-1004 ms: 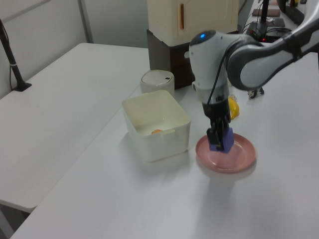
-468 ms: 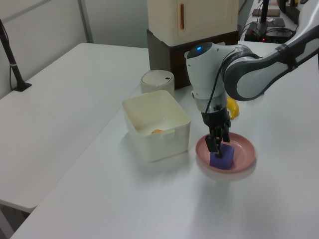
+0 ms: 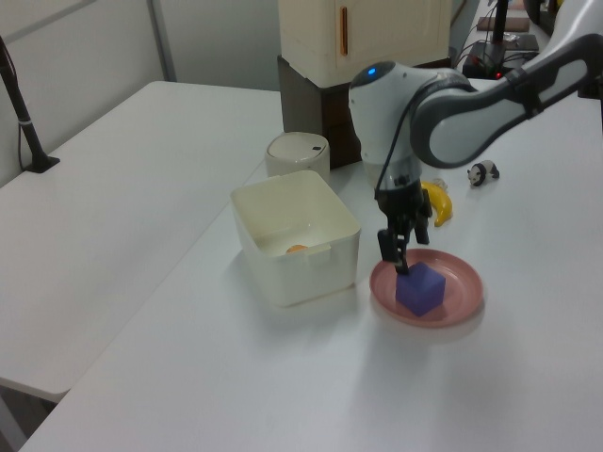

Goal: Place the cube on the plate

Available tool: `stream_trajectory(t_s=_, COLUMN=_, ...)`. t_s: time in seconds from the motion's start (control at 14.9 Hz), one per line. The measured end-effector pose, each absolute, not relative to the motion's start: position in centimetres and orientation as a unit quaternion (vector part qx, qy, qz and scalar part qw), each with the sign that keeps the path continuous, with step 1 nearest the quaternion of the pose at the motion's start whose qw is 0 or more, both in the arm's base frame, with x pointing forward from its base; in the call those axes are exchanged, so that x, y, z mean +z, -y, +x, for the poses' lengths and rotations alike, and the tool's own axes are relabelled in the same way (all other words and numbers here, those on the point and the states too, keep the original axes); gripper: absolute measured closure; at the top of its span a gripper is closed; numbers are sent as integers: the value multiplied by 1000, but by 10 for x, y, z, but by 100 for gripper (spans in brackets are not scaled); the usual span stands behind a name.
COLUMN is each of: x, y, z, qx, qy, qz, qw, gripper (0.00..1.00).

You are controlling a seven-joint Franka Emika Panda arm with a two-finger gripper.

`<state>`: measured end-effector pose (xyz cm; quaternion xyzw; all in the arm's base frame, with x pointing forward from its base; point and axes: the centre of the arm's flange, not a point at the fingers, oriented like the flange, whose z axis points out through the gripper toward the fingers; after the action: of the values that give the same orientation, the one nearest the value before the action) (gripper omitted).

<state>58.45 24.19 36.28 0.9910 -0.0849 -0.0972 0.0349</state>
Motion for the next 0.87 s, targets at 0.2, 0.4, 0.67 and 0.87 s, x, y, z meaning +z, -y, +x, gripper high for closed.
stream_trajectory(t_s=0.2, x=382, y=-235, z=590, qx=-83, qy=91, qz=992, qw=26, gripper=1)
stream_trajectory(t_s=0.4, x=409, y=-243, z=588, qx=-65, qy=84, qz=994, qw=15, gripper=0)
stream_trajectory(t_s=0.67, x=471, y=-228, z=589, qx=-24, qy=93, qz=995, qw=-10, gripper=0)
stream_trajectory(t_s=0.87, x=506, y=-179, z=597, qx=-1, qy=111, qz=994, qw=-23, gripper=0)
